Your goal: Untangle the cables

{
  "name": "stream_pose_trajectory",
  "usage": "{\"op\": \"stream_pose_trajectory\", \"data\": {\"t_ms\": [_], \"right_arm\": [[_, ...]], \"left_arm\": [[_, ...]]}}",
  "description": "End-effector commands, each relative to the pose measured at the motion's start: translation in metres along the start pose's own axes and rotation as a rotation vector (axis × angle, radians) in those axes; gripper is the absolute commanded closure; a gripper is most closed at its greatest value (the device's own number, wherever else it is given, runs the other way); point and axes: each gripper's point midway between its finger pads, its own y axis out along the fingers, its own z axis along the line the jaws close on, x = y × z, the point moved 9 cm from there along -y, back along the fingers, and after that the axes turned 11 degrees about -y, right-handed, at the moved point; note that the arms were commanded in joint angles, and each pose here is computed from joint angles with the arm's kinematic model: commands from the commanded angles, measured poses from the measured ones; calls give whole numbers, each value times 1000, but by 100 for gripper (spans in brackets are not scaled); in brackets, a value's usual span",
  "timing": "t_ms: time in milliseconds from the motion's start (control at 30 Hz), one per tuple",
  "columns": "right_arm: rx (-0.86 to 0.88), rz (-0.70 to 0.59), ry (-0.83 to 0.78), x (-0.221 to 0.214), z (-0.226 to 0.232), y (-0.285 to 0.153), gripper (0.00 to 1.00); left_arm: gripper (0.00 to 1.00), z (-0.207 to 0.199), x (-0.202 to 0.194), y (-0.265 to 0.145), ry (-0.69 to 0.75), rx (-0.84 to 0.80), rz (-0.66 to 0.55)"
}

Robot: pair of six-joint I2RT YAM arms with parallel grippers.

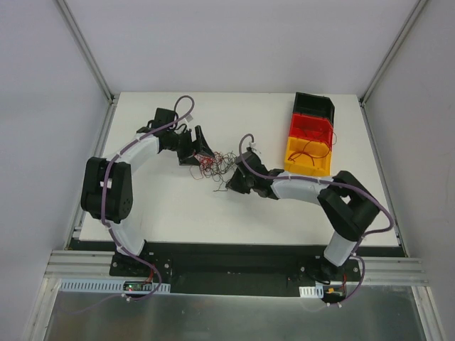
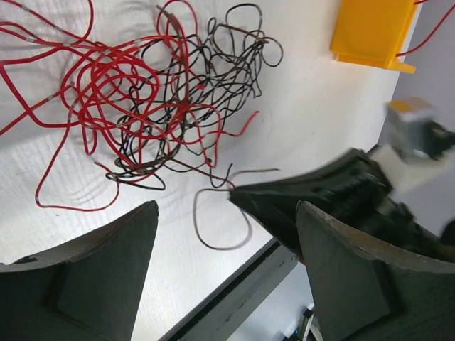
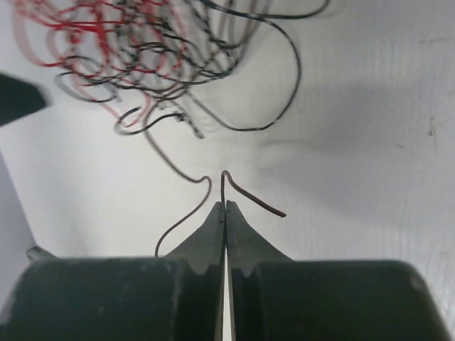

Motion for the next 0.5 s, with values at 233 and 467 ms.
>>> {"op": "stream_pose_trajectory", "data": {"t_ms": [233,467], "right_arm": [[135,-221,-185,37,22,-91,100],[250,-370,-254,58,37,-154,100]], "left_arm": [[17,4,-3,27,-6,-17,108],[18,12,0,39,-25,8,149]]}}
